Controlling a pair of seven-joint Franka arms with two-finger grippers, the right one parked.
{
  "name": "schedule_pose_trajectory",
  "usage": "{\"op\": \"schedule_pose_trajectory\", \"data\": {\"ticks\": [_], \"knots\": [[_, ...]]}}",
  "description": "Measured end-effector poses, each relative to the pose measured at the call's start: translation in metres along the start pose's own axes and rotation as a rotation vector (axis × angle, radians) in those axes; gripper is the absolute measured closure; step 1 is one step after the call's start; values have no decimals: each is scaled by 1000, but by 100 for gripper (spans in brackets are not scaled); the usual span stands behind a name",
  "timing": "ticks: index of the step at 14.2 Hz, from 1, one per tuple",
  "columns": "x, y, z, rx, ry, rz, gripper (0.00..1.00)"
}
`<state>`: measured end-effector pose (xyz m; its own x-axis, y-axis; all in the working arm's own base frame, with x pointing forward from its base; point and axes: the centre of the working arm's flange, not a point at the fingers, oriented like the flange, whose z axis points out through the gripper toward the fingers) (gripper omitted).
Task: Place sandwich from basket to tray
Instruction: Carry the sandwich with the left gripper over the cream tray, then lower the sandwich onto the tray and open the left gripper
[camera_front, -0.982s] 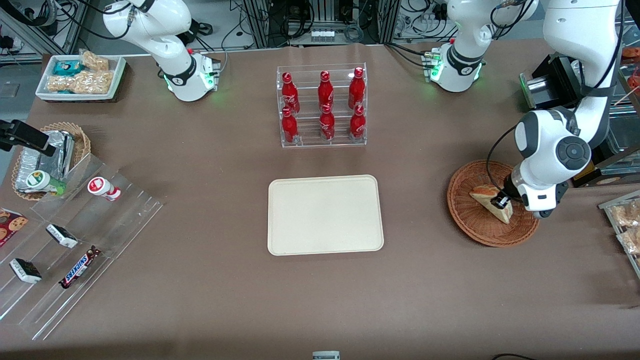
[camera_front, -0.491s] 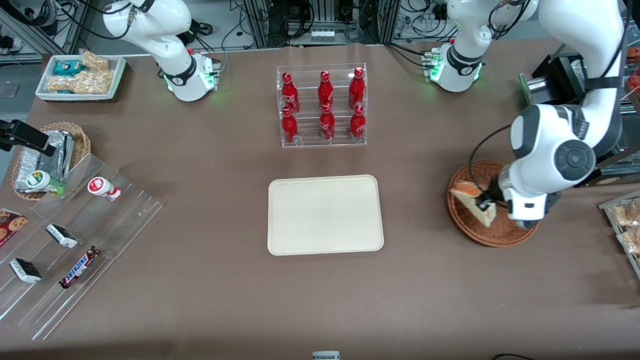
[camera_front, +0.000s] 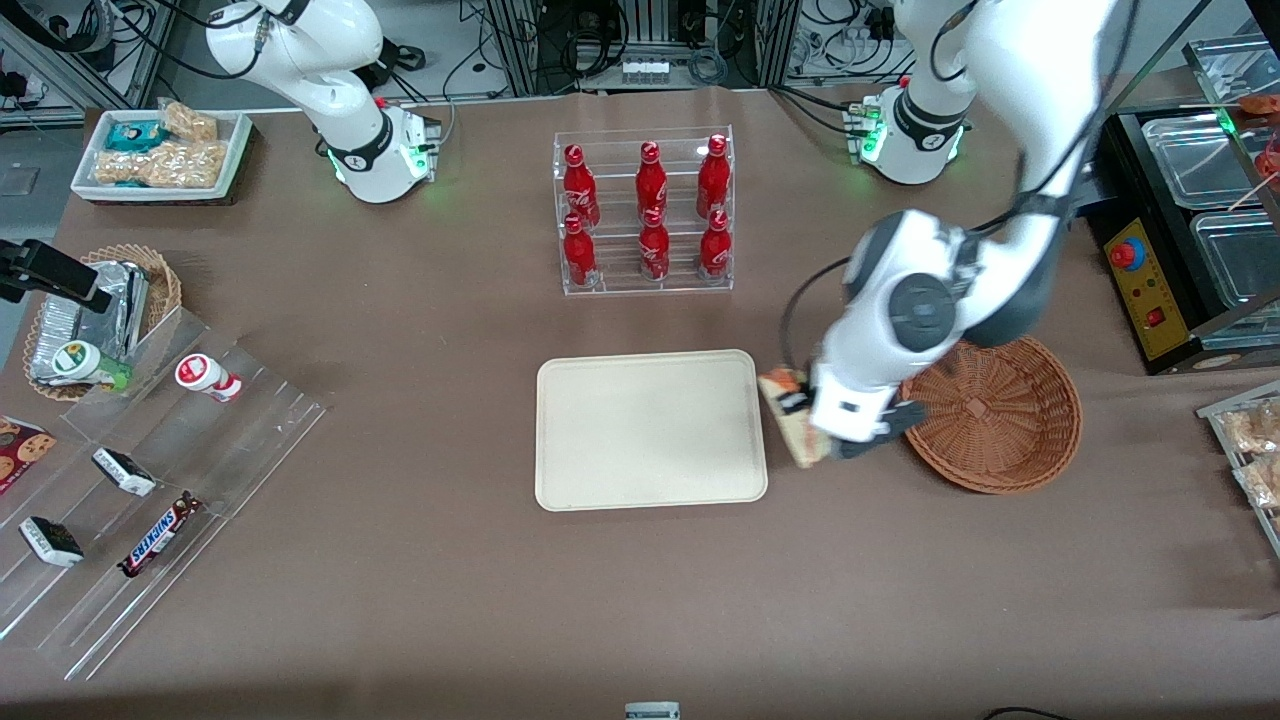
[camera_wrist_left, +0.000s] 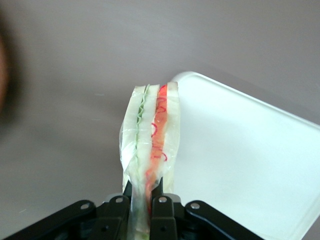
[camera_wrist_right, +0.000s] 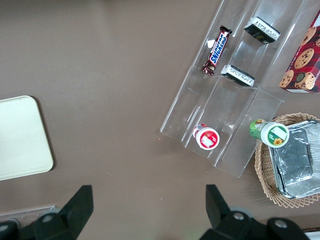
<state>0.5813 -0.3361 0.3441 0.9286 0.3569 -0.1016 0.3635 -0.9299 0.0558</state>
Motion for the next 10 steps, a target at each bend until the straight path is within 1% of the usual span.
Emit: {"op": "schedule_pose_trajectory", "data": {"ticks": [1, 2, 3, 6, 8, 9, 10], "knots": [[-11, 23, 15, 12, 18, 53, 85], [-20, 45, 28, 13, 30, 95, 85], [-30, 66, 39, 2, 38, 129, 85], [-55, 115, 68, -24, 43, 198, 85], [-70, 137, 91, -41, 60, 240, 85], [-76, 143, 102, -43, 71, 259, 85], [-82, 147, 113, -37, 75, 277, 85]]}}
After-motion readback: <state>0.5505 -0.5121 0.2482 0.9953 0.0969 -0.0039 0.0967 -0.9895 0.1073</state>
